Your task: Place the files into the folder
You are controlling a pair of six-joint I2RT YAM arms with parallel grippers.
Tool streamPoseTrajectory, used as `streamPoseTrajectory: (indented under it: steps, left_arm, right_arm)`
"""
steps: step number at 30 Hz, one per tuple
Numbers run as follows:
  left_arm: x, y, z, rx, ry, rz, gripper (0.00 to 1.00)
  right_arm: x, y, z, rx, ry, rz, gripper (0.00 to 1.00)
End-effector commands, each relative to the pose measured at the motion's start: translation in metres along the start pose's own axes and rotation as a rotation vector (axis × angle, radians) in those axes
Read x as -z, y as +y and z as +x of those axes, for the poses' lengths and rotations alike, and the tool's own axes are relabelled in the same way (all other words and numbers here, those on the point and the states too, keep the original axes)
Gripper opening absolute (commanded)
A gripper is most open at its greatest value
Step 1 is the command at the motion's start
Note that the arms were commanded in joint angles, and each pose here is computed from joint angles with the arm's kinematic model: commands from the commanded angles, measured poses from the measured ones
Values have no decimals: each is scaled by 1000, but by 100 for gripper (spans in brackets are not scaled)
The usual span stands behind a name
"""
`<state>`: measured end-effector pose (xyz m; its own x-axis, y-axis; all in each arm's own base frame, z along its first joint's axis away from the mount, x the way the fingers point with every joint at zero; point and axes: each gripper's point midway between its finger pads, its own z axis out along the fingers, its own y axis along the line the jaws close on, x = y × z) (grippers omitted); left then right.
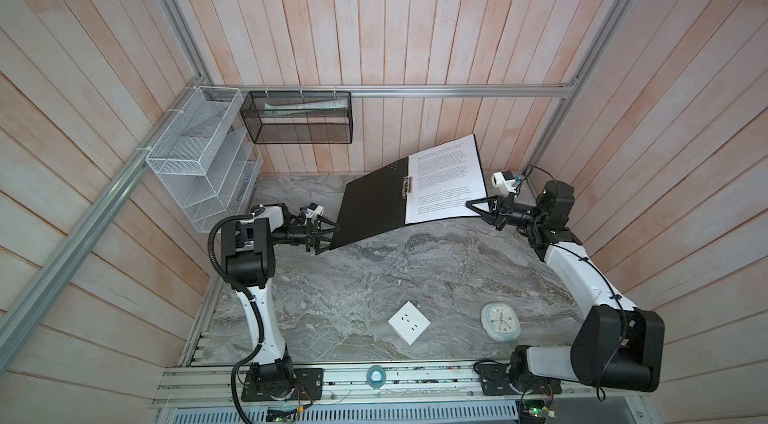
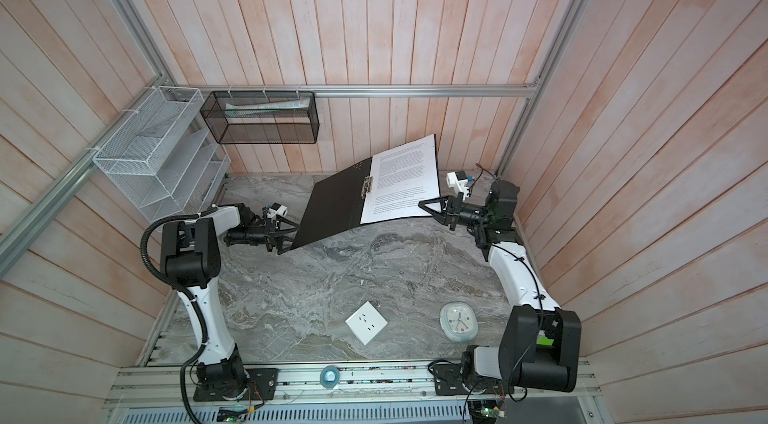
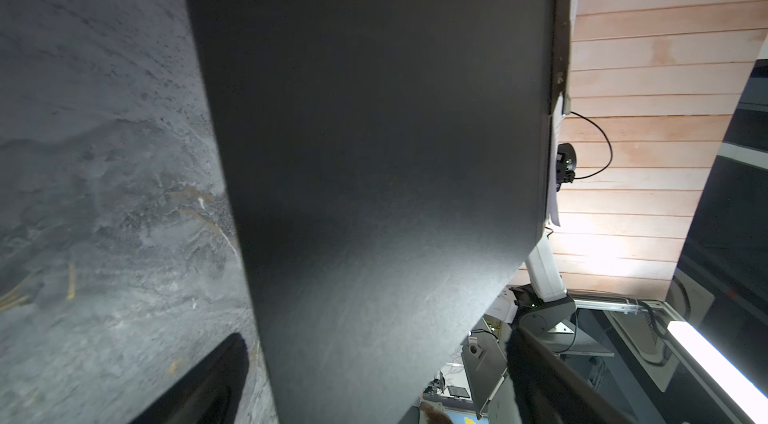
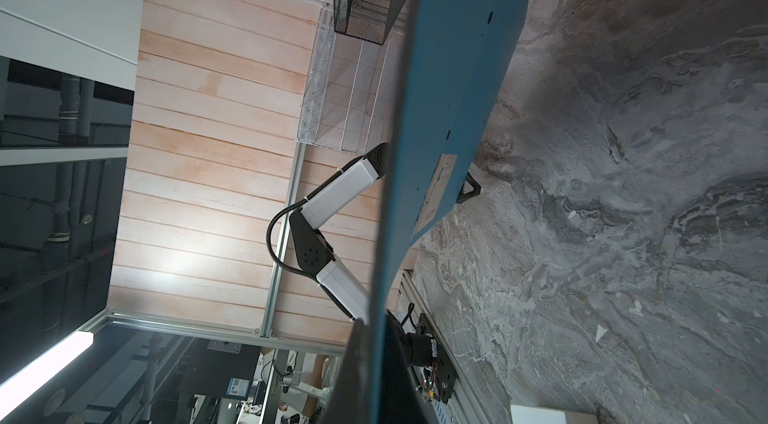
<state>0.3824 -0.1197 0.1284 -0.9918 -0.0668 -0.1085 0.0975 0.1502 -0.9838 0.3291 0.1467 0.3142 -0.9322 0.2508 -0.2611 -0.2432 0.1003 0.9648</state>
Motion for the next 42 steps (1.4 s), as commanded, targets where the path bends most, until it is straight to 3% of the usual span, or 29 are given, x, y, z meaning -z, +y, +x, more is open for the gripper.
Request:
streamPoseTrajectory:
  steps: [1, 23, 29, 31, 35, 42]
  left_arm:
    - [1, -20, -7, -48, -22, 58, 94]
    - [19, -8, 4, -15, -63, -63, 70]
    - [30, 10, 5, 42, -89, -93, 50]
    - [32, 16, 6, 54, -90, -118, 38]
    - [37, 28, 8, 76, -94, -173, 27]
    - [42, 32, 9, 70, -93, -238, 20]
  right_arm:
    - [1, 9, 8, 102, 29, -28, 0]
    - [-7, -78, 23, 21, 69, 22, 0]
    - [-13, -96, 26, 22, 88, 33, 0]
    - [-15, -102, 27, 22, 88, 40, 0]
    - [-20, -118, 30, 1, 105, 51, 0]
    - [-27, -156, 42, -66, 130, 98, 0]
